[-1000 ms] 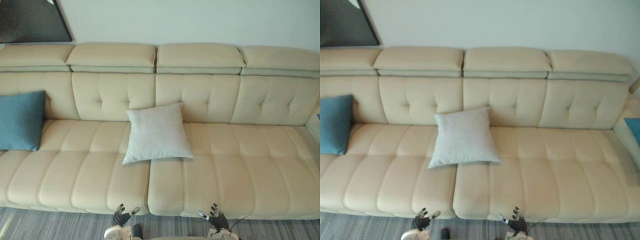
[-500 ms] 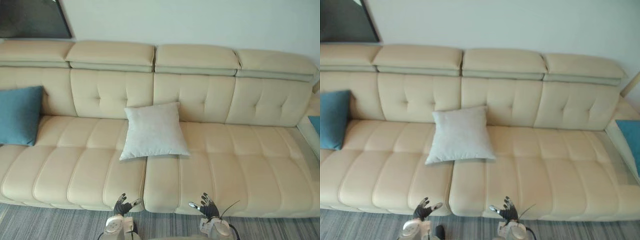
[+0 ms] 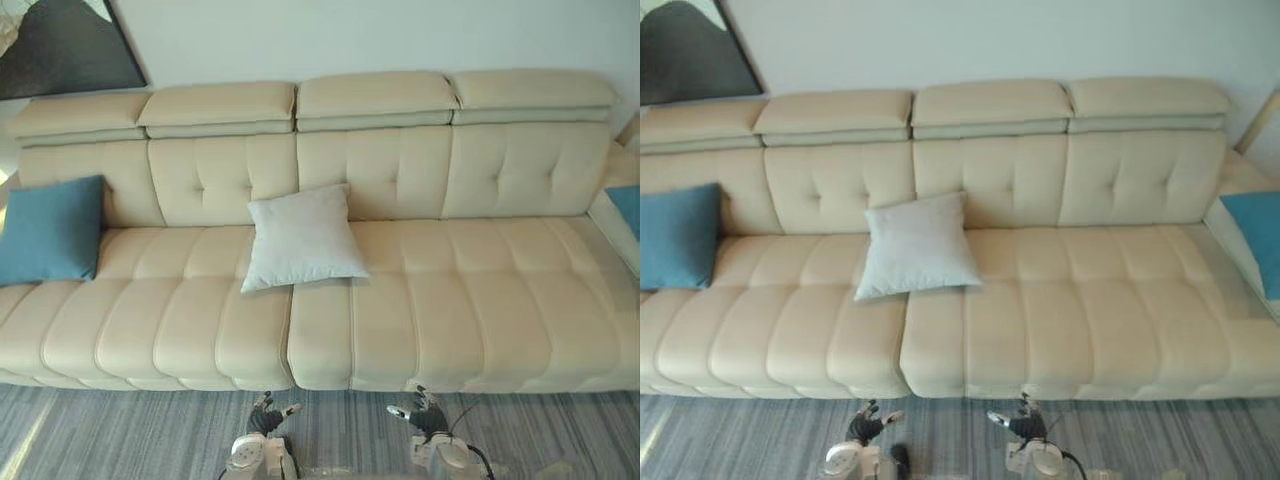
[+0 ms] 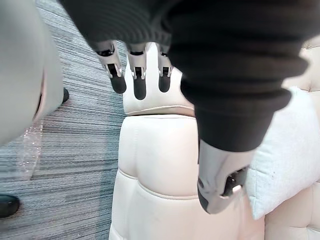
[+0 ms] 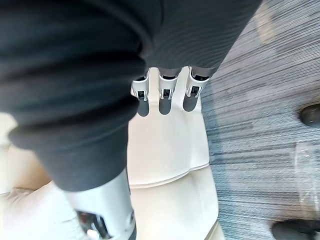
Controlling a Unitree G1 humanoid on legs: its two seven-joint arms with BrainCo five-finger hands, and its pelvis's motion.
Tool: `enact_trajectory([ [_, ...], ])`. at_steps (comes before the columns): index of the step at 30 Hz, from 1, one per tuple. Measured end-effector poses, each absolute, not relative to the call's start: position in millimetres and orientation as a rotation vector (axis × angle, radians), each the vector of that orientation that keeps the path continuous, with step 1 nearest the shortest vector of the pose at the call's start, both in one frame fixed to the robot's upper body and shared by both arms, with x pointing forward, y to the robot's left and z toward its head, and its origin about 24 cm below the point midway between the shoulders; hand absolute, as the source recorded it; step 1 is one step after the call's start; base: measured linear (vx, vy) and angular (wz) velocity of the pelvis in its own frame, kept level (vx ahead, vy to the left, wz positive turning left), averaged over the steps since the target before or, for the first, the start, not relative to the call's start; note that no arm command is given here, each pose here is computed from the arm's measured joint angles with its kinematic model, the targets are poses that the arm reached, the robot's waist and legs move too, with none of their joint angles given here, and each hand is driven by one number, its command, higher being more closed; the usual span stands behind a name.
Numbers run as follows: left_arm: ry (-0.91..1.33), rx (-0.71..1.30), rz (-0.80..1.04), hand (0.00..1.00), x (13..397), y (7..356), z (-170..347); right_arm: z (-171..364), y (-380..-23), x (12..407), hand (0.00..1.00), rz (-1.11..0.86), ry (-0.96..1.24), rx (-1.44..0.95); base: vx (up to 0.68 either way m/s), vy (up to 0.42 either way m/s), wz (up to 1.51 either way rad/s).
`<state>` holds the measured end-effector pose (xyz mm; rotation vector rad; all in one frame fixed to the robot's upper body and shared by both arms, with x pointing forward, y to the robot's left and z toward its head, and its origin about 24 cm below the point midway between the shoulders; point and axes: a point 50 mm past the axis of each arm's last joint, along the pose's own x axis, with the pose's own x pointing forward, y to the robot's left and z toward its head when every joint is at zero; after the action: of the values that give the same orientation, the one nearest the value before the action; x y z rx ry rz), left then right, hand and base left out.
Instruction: Pick up cushions and gather them together orderly.
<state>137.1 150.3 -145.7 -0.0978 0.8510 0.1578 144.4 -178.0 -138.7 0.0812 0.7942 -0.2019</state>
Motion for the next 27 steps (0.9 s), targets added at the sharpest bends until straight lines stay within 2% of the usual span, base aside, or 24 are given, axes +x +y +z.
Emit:
enact_trajectory([
  [11, 0.929, -0.072, 0.179, 0.0, 121, 171, -154, -154, -184, 116, 0.0, -0.24, 0.93, 0.113, 0.04, 0.148, -0.58],
  [17, 0.959, -0.08, 0.162, 0.0, 116, 169, -157, -152, -189, 122, 0.0, -0.249, 0.914, 0.117, 0.14, -0.025, -0.63],
  [21, 0.964, -0.076, 0.155, 0.0, 116, 168, -158, -145, -182, 145, 0.0, -0.191, 0.862, 0.085, 0.04, -0.073, -1.38],
  [27, 0.956, -0.049, 0.126, 0.0, 116, 168, -157, -149, -181, 140, 0.0, -0.147, 0.895, 0.041, 0.05, -0.133, -1.01],
])
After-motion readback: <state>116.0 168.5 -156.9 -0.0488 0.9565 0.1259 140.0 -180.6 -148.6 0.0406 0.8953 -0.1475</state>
